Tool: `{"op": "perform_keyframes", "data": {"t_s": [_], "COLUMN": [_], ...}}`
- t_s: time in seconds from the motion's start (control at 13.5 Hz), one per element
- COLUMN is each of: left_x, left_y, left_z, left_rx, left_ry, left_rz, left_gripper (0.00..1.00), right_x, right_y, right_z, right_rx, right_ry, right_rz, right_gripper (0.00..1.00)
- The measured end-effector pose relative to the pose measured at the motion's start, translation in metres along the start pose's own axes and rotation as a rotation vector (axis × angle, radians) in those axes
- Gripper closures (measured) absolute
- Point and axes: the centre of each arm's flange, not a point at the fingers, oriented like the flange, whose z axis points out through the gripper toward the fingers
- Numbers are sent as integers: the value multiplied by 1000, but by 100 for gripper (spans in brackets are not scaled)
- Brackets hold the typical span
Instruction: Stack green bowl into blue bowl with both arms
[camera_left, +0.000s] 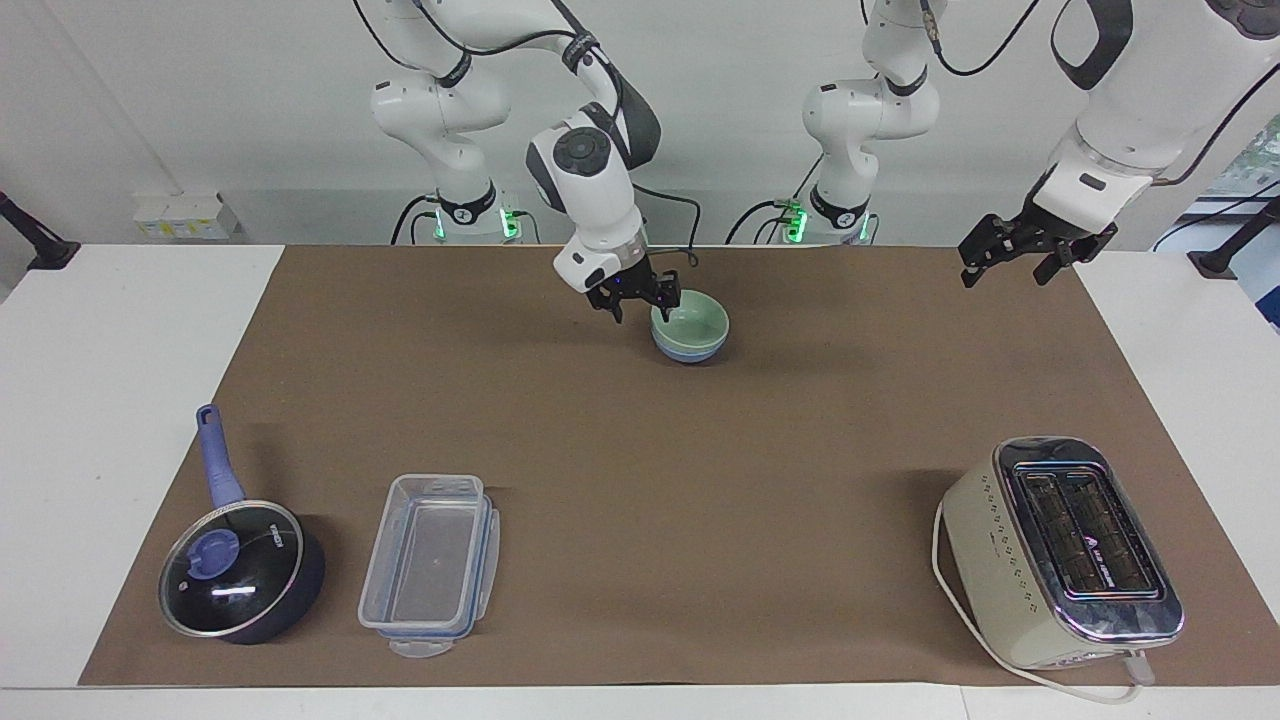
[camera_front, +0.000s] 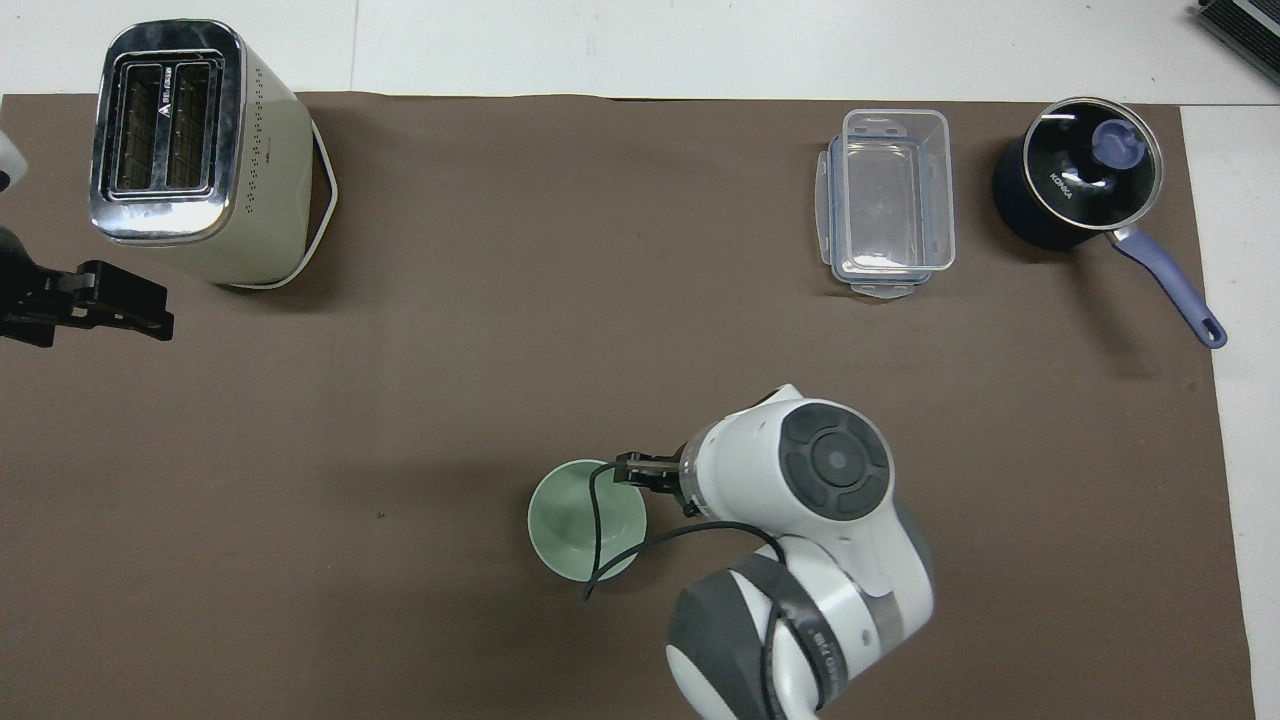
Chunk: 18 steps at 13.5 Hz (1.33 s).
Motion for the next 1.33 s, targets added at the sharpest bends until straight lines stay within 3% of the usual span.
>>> {"op": "perform_keyframes", "data": {"t_s": [0.3, 0.52, 0.67, 1.33], "left_x": [0, 0, 0, 0], "left_y": [0, 0, 0, 0], "left_z": [0, 0, 0, 0], "left_rx": [0, 0, 0, 0], "left_ry": [0, 0, 0, 0], "left_rz": [0, 0, 0, 0], "left_gripper": [0, 0, 0, 0], "right_x": [41, 66, 73, 91], "right_y": [72, 120, 128, 130], "right_z": [-76, -123, -149, -192], "right_rx": [-28, -58, -70, -103], "right_ry": [112, 143, 150, 217], "right_rz": [37, 52, 58, 41], "right_gripper": [0, 0, 0, 0]}}
